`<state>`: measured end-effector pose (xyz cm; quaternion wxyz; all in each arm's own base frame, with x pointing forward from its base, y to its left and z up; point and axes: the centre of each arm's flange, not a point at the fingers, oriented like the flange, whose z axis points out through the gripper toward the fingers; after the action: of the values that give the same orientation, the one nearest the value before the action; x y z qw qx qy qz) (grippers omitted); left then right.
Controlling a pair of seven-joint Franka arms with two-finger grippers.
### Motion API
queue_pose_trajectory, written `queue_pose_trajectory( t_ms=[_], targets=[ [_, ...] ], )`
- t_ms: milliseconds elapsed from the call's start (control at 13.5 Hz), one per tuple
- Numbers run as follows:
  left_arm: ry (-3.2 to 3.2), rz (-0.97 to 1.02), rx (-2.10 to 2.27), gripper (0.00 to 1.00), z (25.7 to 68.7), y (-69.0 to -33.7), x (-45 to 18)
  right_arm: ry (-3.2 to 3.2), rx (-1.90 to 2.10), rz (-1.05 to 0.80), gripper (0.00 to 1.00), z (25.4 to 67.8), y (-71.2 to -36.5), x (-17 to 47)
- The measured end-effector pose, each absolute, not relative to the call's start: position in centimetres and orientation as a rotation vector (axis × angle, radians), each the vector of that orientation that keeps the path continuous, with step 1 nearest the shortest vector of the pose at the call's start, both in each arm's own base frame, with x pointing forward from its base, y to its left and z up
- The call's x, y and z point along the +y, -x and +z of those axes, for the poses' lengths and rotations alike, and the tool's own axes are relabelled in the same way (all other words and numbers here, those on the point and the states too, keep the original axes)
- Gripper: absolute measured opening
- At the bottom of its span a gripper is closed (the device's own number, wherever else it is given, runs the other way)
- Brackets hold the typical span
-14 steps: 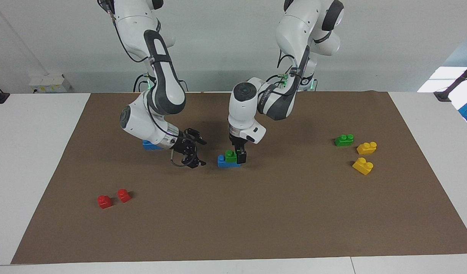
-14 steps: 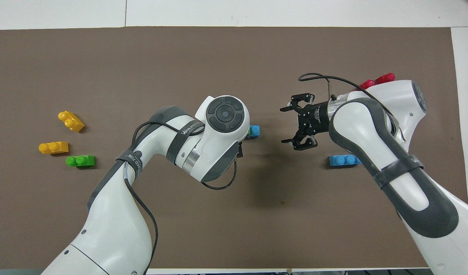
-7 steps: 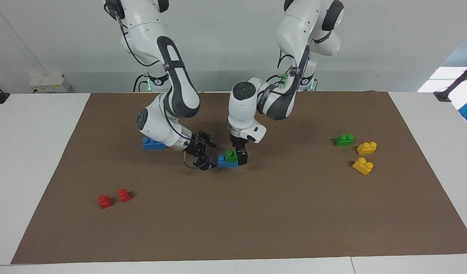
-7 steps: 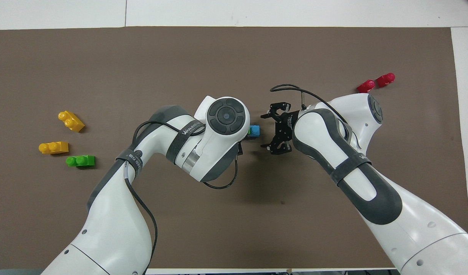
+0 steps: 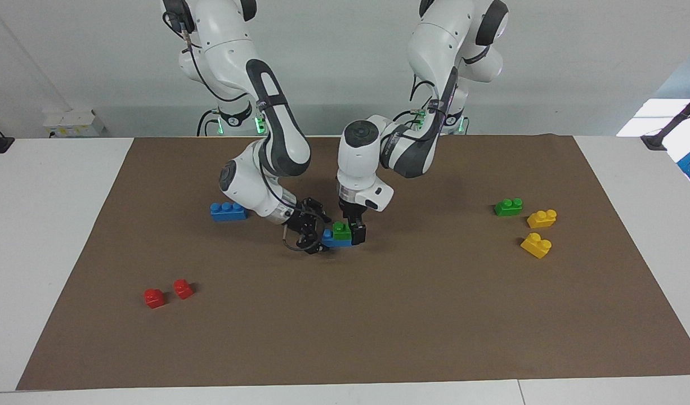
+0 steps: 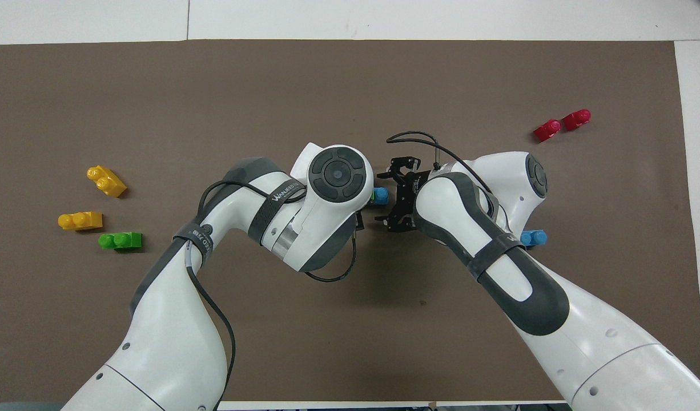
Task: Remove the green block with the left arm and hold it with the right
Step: 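Grasp the blue half with the right gripper beside the left gripper, then pull the green block away with the left gripper while the right gripper holds blue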
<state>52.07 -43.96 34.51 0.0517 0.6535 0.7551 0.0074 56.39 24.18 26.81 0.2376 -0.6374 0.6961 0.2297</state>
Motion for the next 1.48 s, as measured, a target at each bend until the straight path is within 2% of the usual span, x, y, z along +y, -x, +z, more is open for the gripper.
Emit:
queue_pose_trajectory(
  t_ms=[74,148,222,296,593,889,963,1259,1481],
  targets=[
    [-1.988,0.023,2.297,1.0,34.5,-52.1,-44.0,1.751,1.905,0.619,1.0,26.8,-56.3,24.5],
    [-1.987,0.023,2.297,1.0,34.5,-52.1,-44.0,1.755,1.902,0.608,0.92,26.7,-56.2,24.9],
    [-1.985,0.023,2.298,1.0,34.5,-52.1,-43.9,1.76,1.899,0.604,0.91,26.7,-56.1,25.2],
    [-1.982,0.023,2.296,1.0,34.5,-52.1,-43.9,1.769,1.891,0.6,0.85,26.7,-55.9,25.7],
    [-1.966,0.027,2.296,1.0,34.6,-52.5,-43.7,1.821,1.835,0.582,0.37,26.8,-55.4,26.8],
    [-1.975,0.036,2.296,1.0,34.3,-52.4,-43.5,1.849,1.803,0.574,0.35,26.8,-55.2,27.3],
    [-1.986,0.042,2.296,0.9,34.0,-52.2,-43.6,1.848,1.804,0.57,0.35,26.8,-55.3,27.2],
    [-2.04,0.054,2.274,0.38,33.4,-51.0,-44.1,1.853,1.79,0.541,0.35,26.9,-55.7,27.0],
    [-2.05,0.065,2.264,0.38,33.5,-50.9,-44.2,1.86,1.778,0.536,0.35,27.0,-55.8,27.0]
  ],
)
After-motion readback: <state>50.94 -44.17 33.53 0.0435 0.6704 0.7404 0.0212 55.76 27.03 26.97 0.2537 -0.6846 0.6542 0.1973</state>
